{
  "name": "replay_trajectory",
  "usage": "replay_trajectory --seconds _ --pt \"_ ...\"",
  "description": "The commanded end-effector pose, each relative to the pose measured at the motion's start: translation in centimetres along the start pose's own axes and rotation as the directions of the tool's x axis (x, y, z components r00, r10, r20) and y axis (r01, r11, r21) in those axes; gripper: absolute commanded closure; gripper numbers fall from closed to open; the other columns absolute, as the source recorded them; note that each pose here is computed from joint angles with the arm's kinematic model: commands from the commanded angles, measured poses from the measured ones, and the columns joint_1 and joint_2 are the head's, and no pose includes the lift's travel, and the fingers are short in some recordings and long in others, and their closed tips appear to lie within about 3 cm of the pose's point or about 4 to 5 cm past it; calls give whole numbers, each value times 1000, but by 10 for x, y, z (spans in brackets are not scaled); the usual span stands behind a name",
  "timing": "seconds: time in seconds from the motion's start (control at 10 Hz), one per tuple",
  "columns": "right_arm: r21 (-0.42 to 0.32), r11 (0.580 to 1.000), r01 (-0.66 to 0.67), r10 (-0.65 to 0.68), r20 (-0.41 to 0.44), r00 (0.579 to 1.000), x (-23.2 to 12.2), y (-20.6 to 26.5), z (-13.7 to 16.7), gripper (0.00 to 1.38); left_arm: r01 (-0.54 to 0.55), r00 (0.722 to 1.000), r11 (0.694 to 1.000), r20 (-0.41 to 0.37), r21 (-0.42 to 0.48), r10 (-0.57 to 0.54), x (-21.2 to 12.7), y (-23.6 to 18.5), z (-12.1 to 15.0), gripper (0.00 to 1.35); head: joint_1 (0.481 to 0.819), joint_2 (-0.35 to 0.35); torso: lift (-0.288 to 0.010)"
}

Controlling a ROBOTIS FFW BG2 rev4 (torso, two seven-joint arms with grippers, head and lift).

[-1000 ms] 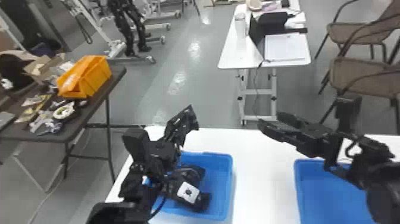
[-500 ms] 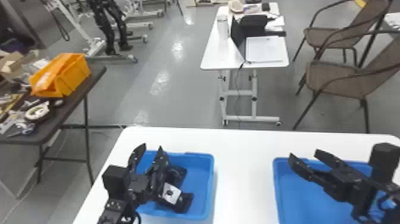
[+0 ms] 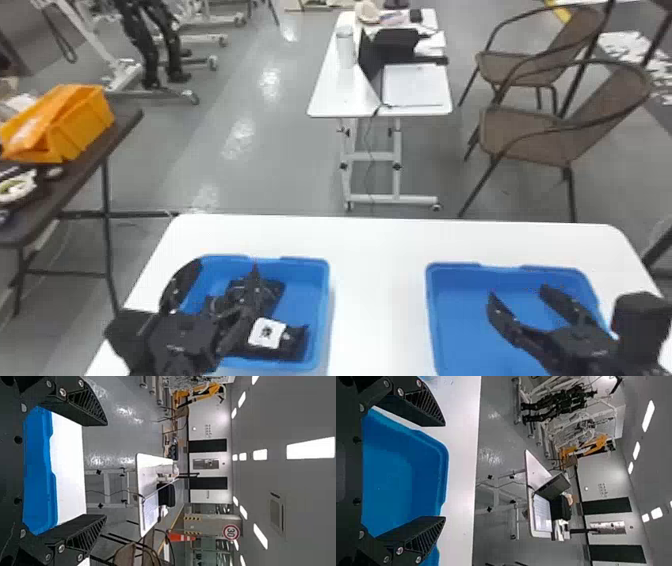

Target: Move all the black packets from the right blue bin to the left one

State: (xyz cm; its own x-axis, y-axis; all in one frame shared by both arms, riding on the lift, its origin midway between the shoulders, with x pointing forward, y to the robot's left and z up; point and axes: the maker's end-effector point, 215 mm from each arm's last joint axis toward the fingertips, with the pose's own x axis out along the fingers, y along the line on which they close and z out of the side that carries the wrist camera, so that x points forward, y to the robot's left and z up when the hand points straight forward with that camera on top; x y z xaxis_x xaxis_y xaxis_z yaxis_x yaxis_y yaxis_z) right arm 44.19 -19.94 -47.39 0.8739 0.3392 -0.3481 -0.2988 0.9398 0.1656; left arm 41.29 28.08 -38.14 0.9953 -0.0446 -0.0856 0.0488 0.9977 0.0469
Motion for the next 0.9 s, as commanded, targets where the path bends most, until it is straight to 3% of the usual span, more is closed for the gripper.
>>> replay_trajectory --seconds 0.0,0.2,0.4,0.6,0.8 --pt "-7 998 66 -66 -21 998 -37 -5 -24 199 -3 1000 1000 -14 2 3 -29 1 0 199 695 114 0" --pt "-100 988 115 -119 -31 992 -84 -19 -34 199 48 996 999 -77 -6 -48 -50 -15 -5 131 695 88 0" --pt "-132 981 142 -144 -4 990 -111 -18 -37 199 16 995 1000 -94 -24 -18 -59 -22 -9 101 695 47 0" --pt "-201 970 138 -139 10 990 -116 -28 -30 199 -22 998 1000 -67 -10 21 -60 -20 0 107 695 16 0" --pt "-213 969 124 -122 19 992 -114 -27 -26 199 -50 998 999 -50 -3 50 -61 -19 4 107 695 14 0"
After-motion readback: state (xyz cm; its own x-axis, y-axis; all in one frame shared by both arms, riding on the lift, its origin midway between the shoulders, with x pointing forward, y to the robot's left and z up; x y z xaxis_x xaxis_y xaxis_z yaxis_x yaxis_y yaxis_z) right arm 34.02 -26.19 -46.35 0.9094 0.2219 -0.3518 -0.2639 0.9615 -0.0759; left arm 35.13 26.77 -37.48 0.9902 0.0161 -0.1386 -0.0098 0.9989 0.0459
